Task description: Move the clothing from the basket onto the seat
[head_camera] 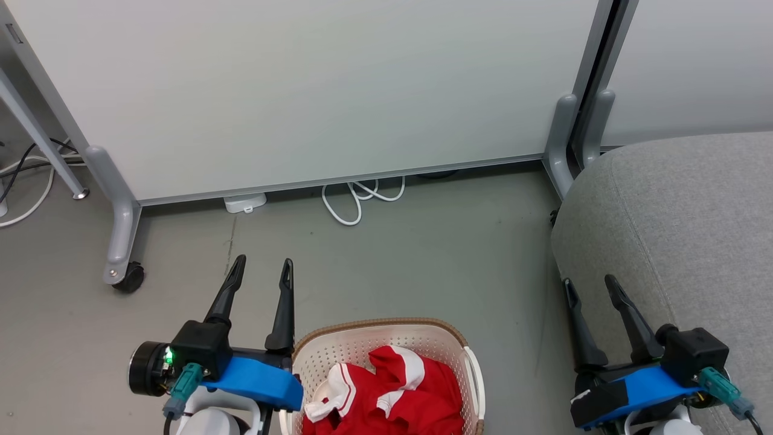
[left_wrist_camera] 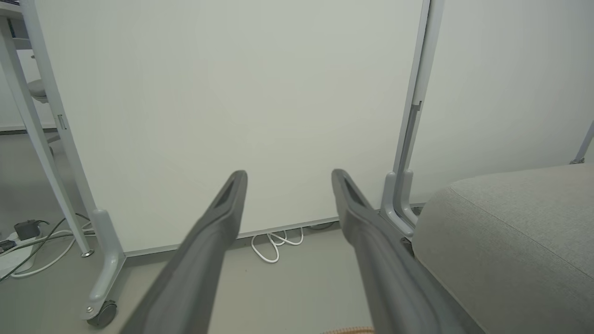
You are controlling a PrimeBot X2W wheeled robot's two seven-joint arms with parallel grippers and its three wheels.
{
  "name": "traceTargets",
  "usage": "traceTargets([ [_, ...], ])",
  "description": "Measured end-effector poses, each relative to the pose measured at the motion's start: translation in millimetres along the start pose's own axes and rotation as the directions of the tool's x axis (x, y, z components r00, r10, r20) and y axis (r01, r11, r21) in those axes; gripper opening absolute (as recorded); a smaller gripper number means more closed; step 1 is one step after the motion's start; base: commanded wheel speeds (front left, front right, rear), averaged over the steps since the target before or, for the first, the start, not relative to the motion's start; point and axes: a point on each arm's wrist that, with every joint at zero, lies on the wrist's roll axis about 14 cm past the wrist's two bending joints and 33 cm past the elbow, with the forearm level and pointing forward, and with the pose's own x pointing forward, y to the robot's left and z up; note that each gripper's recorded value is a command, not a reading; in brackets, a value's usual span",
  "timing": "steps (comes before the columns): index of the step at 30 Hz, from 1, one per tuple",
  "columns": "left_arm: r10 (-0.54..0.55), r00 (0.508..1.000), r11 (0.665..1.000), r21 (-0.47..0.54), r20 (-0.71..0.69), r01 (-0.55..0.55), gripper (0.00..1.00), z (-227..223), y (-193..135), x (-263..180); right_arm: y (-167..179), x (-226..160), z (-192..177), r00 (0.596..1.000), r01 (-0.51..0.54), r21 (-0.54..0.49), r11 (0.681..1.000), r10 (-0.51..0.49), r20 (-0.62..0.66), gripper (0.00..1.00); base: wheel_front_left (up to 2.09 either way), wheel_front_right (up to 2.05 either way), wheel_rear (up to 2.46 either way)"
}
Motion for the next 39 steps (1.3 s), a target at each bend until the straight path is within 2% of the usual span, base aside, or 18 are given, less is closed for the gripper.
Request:
traceTargets([
  [20,-0.069,0.998,0.992,0.108,0.0,0.069,1.0,-4,-13,-2,12,1,1,0.998,-0.055,-0.132,0.99,0.057,0.011,1.0,0.0,0.0,0.0],
  [39,-0.076,0.996,0.992,0.098,-0.043,0.08,1.0,-18,-13,-2,11,1,-5,0.999,-0.054,-0.131,0.99,0.054,-0.005,1.0,0.0,0.0,0.0],
])
